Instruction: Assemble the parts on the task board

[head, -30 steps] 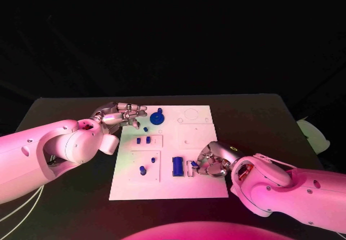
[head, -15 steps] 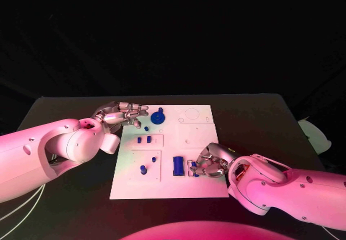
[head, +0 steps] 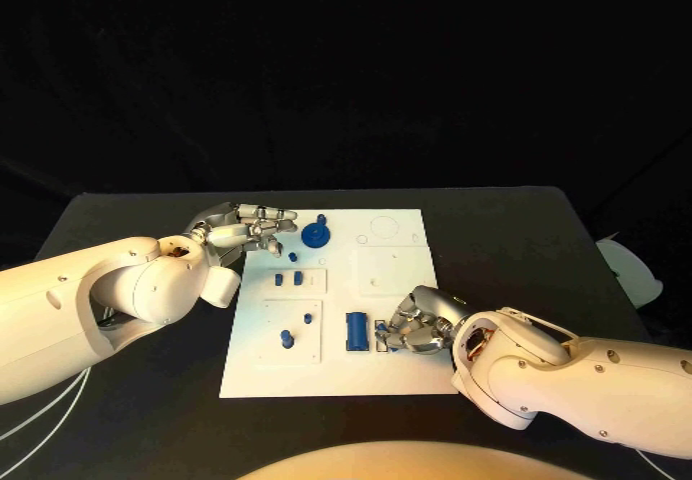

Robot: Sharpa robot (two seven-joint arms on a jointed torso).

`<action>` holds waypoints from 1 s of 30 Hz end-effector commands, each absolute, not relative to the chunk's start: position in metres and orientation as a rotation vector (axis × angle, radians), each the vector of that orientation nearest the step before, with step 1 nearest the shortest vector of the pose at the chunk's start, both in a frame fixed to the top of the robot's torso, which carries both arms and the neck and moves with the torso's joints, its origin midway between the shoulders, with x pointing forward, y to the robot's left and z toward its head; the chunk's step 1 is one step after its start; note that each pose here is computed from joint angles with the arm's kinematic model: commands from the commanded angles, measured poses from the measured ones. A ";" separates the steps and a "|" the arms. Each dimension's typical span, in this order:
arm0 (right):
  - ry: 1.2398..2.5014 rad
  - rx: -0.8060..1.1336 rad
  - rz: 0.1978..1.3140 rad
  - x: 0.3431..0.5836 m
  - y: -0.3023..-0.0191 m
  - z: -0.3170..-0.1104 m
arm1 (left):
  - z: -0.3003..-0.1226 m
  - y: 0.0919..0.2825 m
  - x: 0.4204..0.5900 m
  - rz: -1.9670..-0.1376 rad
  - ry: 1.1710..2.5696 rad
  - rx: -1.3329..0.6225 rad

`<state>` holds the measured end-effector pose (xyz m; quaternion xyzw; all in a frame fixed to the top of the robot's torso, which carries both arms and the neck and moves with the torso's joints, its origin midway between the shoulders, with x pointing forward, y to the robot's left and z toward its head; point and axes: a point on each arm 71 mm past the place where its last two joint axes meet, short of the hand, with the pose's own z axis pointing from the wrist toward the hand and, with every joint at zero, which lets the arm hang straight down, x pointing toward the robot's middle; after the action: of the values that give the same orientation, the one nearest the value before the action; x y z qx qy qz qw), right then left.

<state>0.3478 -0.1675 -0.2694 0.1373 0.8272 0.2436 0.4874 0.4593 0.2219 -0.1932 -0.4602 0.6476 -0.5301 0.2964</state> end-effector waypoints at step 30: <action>1.996 0.314 0.609 0.347 -0.163 -0.268 | -0.193 0.219 0.458 -1.434 1.758 -1.204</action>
<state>0.3476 -0.1663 -0.2691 0.1378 0.8255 0.2453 0.4892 0.4588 0.2213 -0.1940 -0.4578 0.6529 -0.5294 0.2895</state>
